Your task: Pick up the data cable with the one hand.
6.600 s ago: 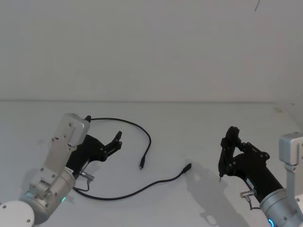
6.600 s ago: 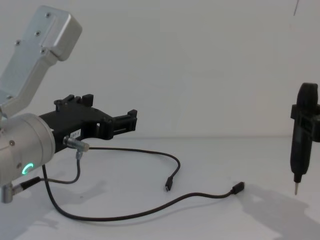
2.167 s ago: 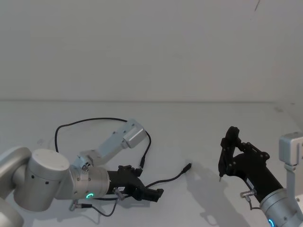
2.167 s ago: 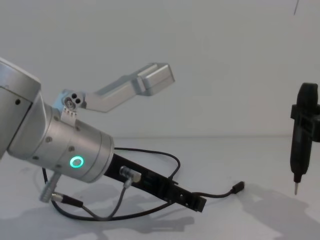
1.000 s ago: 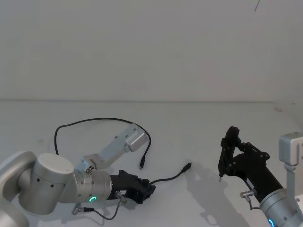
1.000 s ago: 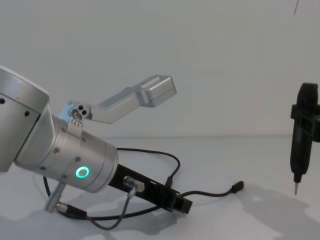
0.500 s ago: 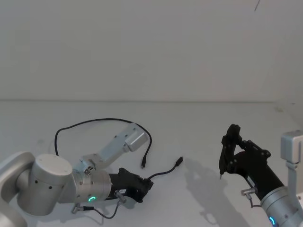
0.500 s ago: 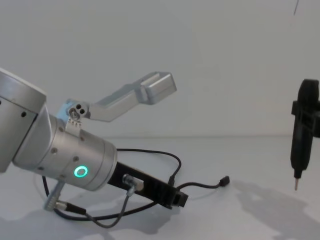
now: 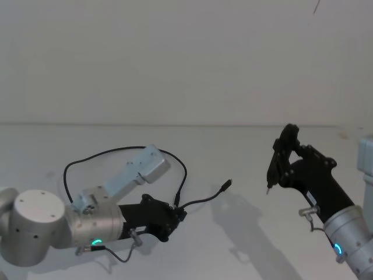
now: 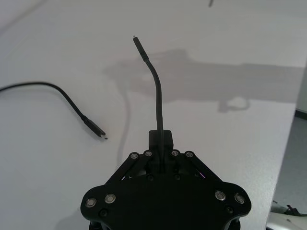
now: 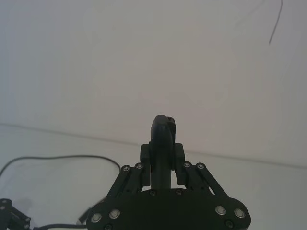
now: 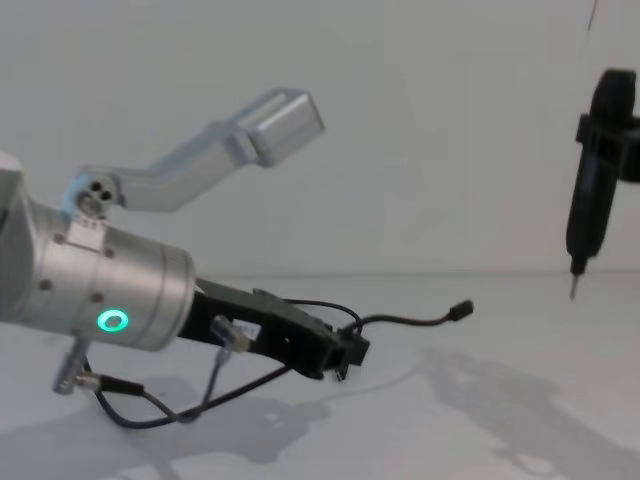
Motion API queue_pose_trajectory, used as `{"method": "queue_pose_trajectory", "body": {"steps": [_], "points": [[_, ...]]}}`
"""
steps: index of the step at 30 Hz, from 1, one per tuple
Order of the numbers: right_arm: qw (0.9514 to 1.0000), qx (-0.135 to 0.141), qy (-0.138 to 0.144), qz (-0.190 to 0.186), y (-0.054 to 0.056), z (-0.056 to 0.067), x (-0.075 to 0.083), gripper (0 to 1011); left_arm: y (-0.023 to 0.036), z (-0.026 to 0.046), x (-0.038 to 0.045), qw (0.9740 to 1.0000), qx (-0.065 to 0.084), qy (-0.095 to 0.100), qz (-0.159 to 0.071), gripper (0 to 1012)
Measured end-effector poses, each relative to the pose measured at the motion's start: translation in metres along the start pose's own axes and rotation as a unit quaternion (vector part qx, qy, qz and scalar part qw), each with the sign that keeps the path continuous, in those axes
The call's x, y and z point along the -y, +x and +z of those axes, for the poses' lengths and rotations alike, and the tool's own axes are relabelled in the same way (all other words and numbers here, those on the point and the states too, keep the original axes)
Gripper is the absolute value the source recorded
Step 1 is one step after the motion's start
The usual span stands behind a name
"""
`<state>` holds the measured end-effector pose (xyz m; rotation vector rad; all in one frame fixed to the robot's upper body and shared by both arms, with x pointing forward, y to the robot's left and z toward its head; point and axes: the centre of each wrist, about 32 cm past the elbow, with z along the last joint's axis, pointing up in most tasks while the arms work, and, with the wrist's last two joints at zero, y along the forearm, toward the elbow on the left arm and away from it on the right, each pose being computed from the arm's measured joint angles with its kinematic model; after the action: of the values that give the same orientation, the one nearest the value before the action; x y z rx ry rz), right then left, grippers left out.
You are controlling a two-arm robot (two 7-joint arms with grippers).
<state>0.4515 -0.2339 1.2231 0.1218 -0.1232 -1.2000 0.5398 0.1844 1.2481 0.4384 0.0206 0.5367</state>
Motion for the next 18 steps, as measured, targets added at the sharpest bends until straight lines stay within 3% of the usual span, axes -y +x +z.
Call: {"method": "queue_pose_trajectory", "body": {"steps": [5,18], "points": [[0.9999,-0.005,0.013,0.006,-0.001,0.009,-0.006,279,0.0059,-0.0011,-0.011,0.9995,0.019,-0.022,-0.012,36],[0.9991,-0.008,0.036,0.019,0.001,0.022,-0.022,279,0.0131,-0.0014,-0.0249,0.9975,0.042,-0.048,-0.029,36]]}}
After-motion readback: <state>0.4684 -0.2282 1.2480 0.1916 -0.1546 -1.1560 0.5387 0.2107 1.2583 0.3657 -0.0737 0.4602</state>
